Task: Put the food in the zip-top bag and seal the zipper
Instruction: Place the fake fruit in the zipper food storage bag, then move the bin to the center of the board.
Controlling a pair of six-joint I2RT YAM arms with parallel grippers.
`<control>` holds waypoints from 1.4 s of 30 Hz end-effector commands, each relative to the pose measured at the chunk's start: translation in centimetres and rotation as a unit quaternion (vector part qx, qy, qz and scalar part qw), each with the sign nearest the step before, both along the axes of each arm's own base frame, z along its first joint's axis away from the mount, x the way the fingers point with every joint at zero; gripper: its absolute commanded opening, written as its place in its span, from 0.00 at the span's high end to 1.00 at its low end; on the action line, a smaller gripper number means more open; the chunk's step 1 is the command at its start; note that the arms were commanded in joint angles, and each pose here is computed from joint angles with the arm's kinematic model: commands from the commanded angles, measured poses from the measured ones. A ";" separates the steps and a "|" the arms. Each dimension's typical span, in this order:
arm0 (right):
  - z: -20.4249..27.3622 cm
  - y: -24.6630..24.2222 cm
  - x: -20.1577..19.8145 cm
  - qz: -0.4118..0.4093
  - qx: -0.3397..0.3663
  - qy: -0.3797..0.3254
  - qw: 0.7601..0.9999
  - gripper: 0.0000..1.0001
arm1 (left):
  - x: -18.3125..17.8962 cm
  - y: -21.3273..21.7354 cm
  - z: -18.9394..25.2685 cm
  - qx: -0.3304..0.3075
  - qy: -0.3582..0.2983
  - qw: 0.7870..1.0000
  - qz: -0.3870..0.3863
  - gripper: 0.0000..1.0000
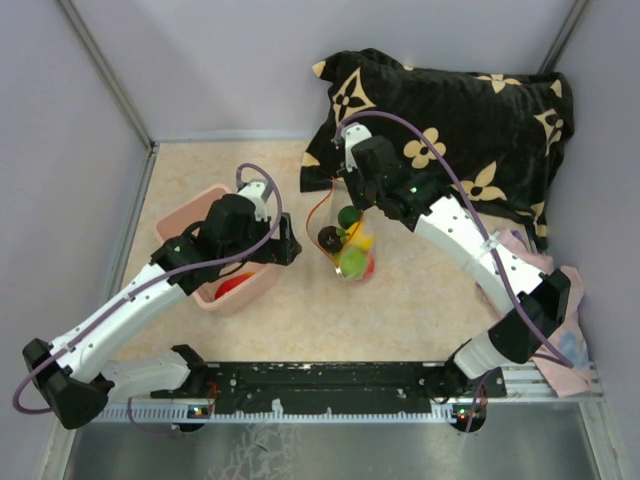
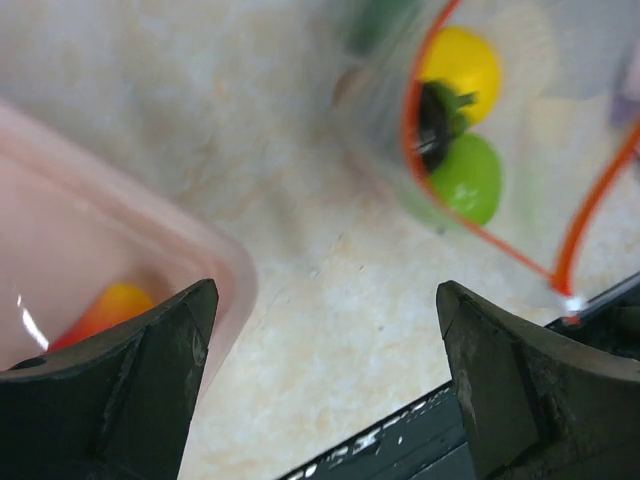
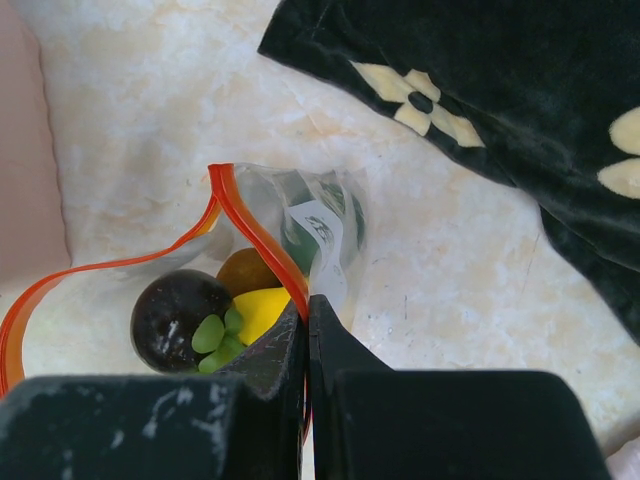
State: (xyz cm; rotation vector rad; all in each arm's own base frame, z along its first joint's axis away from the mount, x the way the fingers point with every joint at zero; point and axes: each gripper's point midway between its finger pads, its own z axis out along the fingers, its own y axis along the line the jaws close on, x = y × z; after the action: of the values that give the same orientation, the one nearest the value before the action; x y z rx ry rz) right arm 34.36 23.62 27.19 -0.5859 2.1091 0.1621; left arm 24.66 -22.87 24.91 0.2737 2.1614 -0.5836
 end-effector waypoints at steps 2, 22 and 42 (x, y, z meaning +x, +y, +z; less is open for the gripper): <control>1.7 0.2 0.6 -0.002 0.012 -0.031 0.999 1.00 | -1.6 5.1 -5.4 0.045 0.108 0.987 0.106 0.03; 1.4 0.5 0.8 0.004 0.004 -0.028 1.000 1.00 | 12.4 1.9 -5.8 -0.175 0.115 0.972 0.103 0.02; 2.0 -0.5 1.6 -0.016 -0.023 -0.039 0.999 1.00 | 16.4 5.7 -1.7 -0.140 0.059 0.987 0.057 0.03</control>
State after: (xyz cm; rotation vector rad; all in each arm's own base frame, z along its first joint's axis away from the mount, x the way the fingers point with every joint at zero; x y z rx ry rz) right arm 35.16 23.02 26.37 -0.6048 2.1179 0.0793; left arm 44.55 -16.23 21.43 -0.2392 2.1347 -0.9003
